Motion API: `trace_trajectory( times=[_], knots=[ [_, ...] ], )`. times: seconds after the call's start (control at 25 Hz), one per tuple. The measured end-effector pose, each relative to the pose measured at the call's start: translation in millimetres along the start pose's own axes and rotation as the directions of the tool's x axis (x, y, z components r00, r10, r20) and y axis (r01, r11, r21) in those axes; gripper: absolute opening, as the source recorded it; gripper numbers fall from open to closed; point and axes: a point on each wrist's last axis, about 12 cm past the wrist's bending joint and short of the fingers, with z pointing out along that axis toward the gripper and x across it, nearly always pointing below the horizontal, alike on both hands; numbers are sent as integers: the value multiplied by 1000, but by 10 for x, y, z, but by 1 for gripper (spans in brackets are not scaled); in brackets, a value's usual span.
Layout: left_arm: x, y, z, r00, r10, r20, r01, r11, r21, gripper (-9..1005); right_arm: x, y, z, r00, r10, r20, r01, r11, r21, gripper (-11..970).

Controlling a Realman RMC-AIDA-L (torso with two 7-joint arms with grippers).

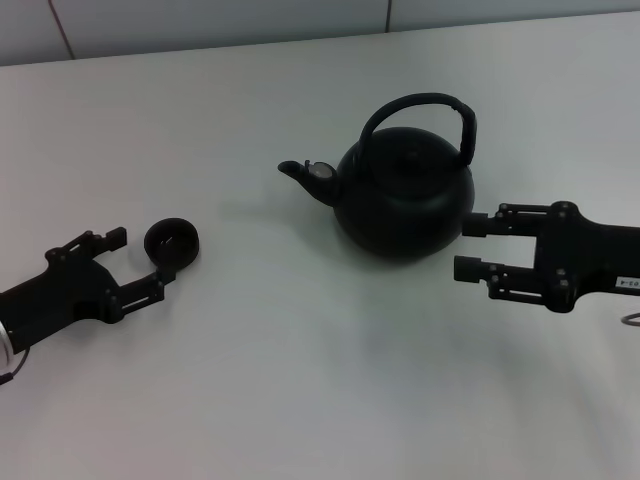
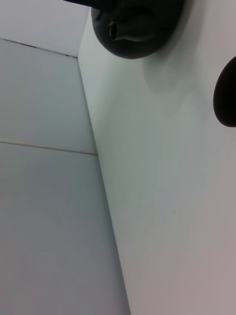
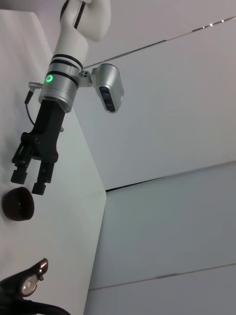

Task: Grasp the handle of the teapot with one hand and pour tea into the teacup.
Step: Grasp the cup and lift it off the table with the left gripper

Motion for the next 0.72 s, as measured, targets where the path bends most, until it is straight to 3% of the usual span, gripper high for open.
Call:
trace_trajectory(
  times=[0.72],
  knots=[
    [-30, 38, 137, 999, 14, -42, -15, 1000, -20, 837, -4, -4, -3, 1000, 0, 2, 0, 1000, 3, 582]
  ],
)
